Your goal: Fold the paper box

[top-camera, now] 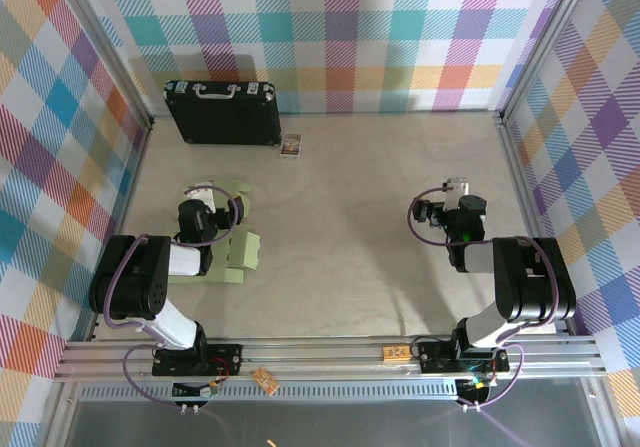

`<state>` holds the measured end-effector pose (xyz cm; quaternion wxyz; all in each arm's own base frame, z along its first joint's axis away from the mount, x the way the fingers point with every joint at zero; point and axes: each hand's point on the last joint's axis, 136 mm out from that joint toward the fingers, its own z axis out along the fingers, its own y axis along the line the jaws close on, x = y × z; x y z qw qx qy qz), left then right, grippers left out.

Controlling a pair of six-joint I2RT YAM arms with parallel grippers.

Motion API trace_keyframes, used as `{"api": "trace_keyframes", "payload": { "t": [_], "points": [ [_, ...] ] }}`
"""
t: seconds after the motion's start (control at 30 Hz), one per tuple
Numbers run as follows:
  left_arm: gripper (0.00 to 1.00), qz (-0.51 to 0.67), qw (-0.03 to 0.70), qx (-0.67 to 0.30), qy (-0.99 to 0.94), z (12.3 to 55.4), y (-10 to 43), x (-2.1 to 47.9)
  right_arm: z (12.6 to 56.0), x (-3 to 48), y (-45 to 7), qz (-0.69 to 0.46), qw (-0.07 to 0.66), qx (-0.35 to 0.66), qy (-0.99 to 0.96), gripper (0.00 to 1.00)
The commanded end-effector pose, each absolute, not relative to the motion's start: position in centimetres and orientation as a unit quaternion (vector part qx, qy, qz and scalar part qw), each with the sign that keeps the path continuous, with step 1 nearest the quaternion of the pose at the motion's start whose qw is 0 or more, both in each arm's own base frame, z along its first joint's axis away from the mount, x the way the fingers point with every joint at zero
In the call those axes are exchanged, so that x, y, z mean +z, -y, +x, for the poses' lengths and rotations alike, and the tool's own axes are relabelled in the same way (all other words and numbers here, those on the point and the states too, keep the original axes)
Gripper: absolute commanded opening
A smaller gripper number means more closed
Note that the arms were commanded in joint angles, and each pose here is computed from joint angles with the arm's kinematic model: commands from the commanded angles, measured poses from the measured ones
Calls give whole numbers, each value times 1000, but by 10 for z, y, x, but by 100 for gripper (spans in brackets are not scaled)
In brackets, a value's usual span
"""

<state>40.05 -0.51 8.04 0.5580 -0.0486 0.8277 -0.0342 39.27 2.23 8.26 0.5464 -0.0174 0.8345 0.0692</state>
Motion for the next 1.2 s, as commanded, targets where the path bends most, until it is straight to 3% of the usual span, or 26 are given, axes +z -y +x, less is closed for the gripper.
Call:
{"api": "trace_keyframes", "payload": {
  "t": [0.0,1.07,1.17],
  "points": [
    [100,-35,561,-37,-826,400,10,83,398,92,-25,-25,557,70,-827,99],
    [100,-35,560,-35,-827,400,10,83,398,91,-24,-24,556,71,-828,99],
    [100,-58,571,-2,-819,396,1,88,398,92,-25,-25,558,71,-827,99]
  ]
}}
